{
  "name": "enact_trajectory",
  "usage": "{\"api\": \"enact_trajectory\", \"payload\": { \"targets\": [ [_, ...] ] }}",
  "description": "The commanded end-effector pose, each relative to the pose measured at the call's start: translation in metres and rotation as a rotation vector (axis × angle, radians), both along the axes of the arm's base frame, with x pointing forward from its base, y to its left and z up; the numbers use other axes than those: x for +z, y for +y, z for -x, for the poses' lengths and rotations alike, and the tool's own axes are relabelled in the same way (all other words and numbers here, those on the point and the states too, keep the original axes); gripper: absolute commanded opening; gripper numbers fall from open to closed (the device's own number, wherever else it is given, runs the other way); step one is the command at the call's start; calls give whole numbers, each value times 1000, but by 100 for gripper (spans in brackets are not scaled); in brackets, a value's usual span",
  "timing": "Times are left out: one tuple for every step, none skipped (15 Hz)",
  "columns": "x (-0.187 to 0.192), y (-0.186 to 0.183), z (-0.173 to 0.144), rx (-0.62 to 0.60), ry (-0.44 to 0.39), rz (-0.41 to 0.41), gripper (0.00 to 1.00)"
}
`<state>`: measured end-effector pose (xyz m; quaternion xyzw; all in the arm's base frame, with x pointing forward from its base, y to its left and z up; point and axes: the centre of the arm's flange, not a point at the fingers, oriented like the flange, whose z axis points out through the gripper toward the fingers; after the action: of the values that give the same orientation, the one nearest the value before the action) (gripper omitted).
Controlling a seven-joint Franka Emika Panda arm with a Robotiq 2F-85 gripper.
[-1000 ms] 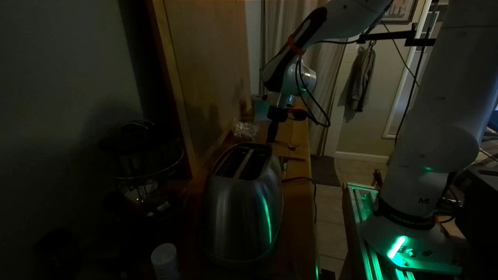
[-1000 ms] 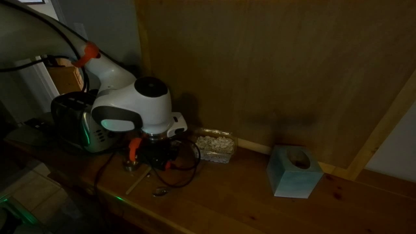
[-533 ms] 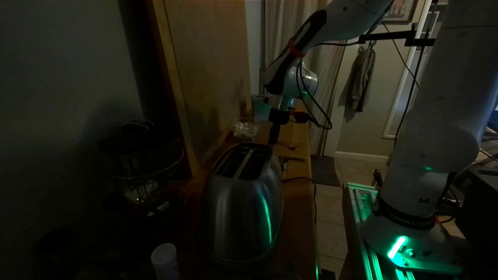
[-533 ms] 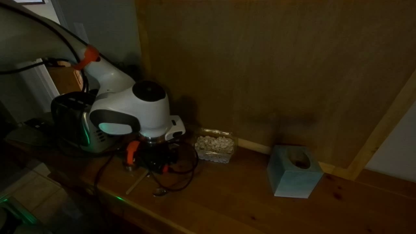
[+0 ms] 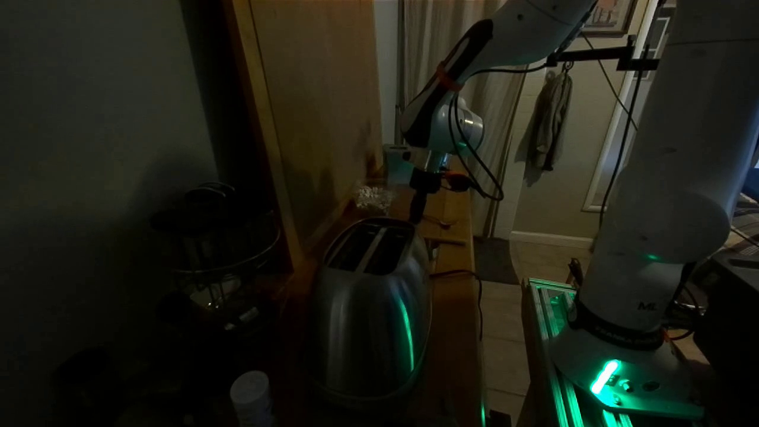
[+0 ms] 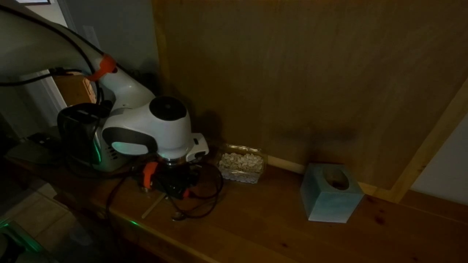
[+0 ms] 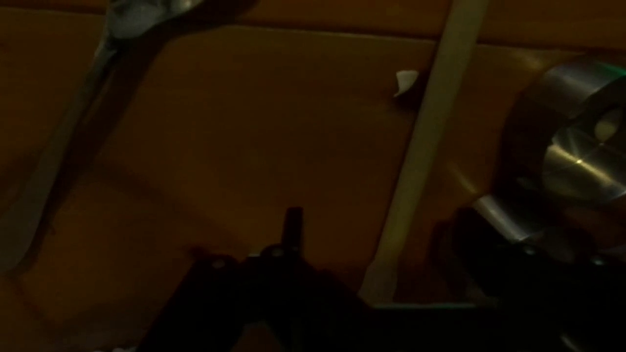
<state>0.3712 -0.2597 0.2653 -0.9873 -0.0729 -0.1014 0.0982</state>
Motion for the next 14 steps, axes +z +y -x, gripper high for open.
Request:
{"api": "enact_trajectory", "payload": {
  "targets": [
    [-7,1,0,1,-31,8,91],
    [-3,0,-2,1,-38,9,95],
    [0,0,-3,1,-44,11,99],
    [0,0,-3,2,-49,16,100],
    [-2,1,-3,4,-46,17,100],
    [-4,1,-2,7,-45,21,100],
    [-6,1,-1,8,-40,21,100],
    [-7,1,-2,7,-37,22,100],
    [-9,1,-2,7,-37,23,100],
    [-9,1,-2,7,-36,23,100],
    [-10,1,-2,6,-37,22,97],
    [-10,1,-2,5,-37,22,96],
    [-11,1,-3,3,-38,22,94],
    [-12,1,-4,1,-37,23,92]
  ]
}}
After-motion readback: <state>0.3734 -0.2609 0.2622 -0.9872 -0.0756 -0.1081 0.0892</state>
